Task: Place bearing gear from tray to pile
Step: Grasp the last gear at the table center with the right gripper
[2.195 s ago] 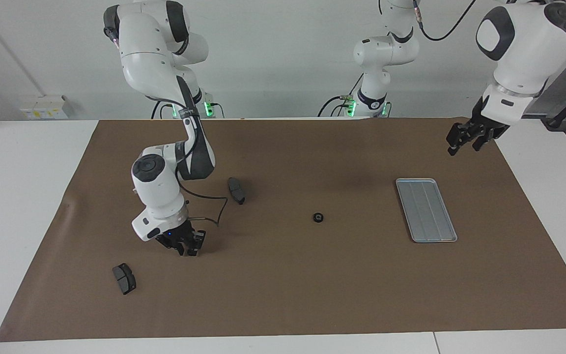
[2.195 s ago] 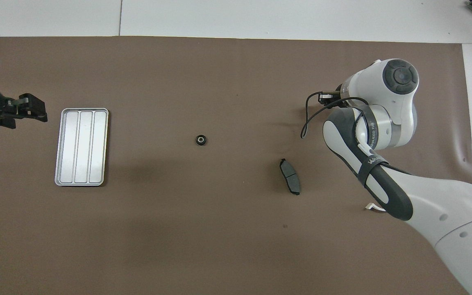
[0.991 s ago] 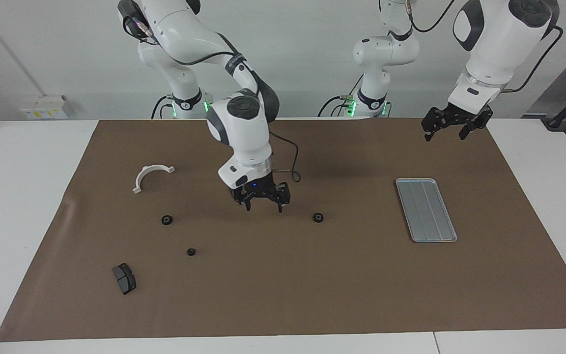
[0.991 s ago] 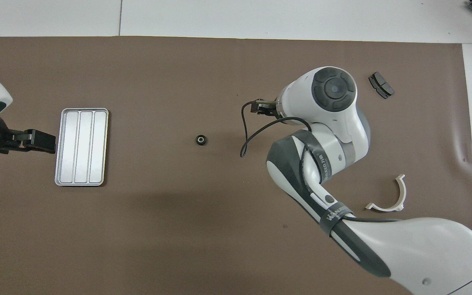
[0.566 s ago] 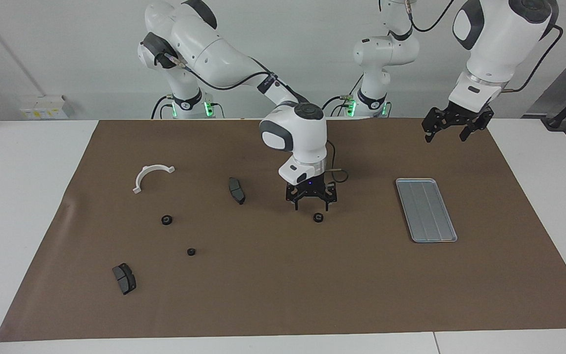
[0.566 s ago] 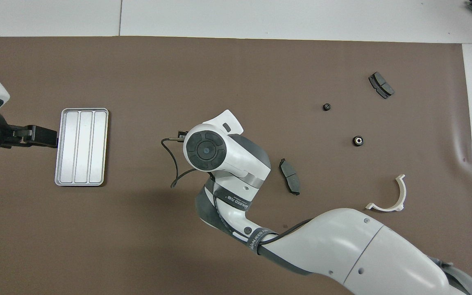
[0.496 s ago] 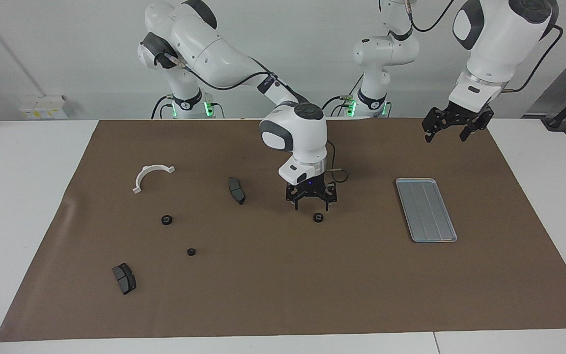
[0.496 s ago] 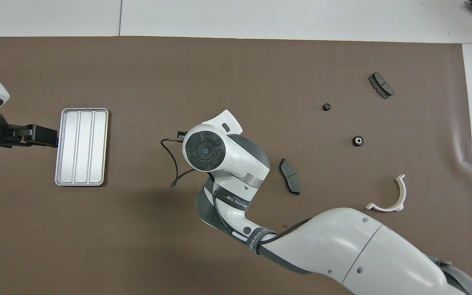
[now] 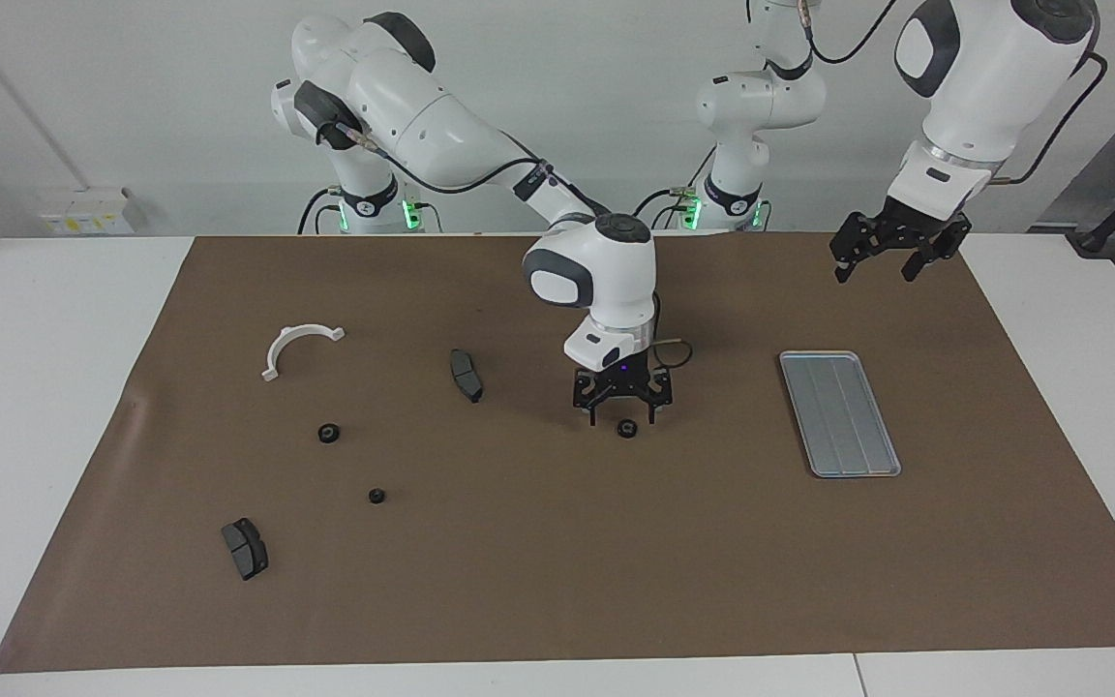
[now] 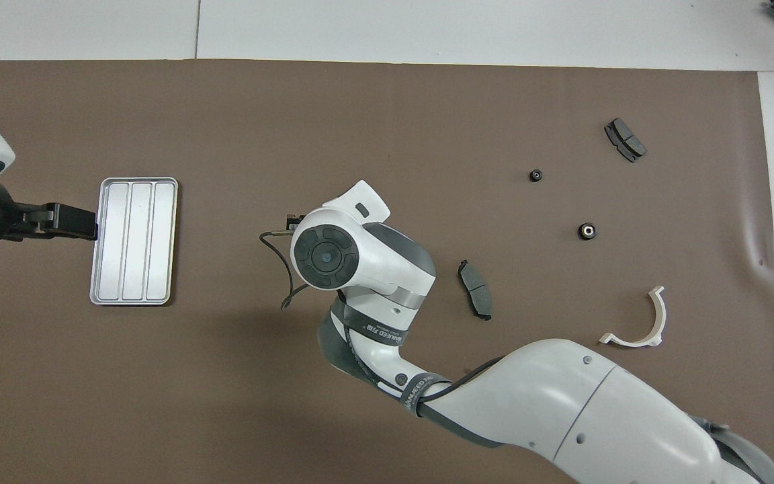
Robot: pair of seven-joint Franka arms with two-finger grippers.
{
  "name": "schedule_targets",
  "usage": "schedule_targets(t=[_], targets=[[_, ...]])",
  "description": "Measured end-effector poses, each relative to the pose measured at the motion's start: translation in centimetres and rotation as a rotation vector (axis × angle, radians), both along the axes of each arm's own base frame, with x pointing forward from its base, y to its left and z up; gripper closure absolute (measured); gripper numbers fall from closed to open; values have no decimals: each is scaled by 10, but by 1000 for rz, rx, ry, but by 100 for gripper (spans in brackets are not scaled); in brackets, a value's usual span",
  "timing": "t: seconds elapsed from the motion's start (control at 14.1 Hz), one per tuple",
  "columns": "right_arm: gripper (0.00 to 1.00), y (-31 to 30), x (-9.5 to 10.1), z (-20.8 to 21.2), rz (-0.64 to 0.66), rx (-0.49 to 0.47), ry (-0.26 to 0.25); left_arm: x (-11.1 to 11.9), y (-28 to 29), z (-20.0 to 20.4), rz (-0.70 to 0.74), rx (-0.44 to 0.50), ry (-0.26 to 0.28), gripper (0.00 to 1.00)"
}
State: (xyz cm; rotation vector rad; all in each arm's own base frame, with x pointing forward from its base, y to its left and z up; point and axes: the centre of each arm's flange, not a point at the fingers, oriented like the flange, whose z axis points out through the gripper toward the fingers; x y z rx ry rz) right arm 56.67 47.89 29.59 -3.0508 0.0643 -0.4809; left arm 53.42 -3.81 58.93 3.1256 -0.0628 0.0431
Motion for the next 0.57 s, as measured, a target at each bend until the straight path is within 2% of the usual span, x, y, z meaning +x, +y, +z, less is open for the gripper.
schedule_targets(t=[0.21, 0.35, 0.57], targets=[[4, 6, -7, -18, 20, -15, 15, 0, 1, 0, 1, 0, 0, 0], [14, 7, -7, -18, 21, -15, 15, 0, 1, 0, 1, 0, 0, 0], [15, 11, -11, -17, 27, -13, 20, 0, 1, 0, 1, 0, 0, 0]])
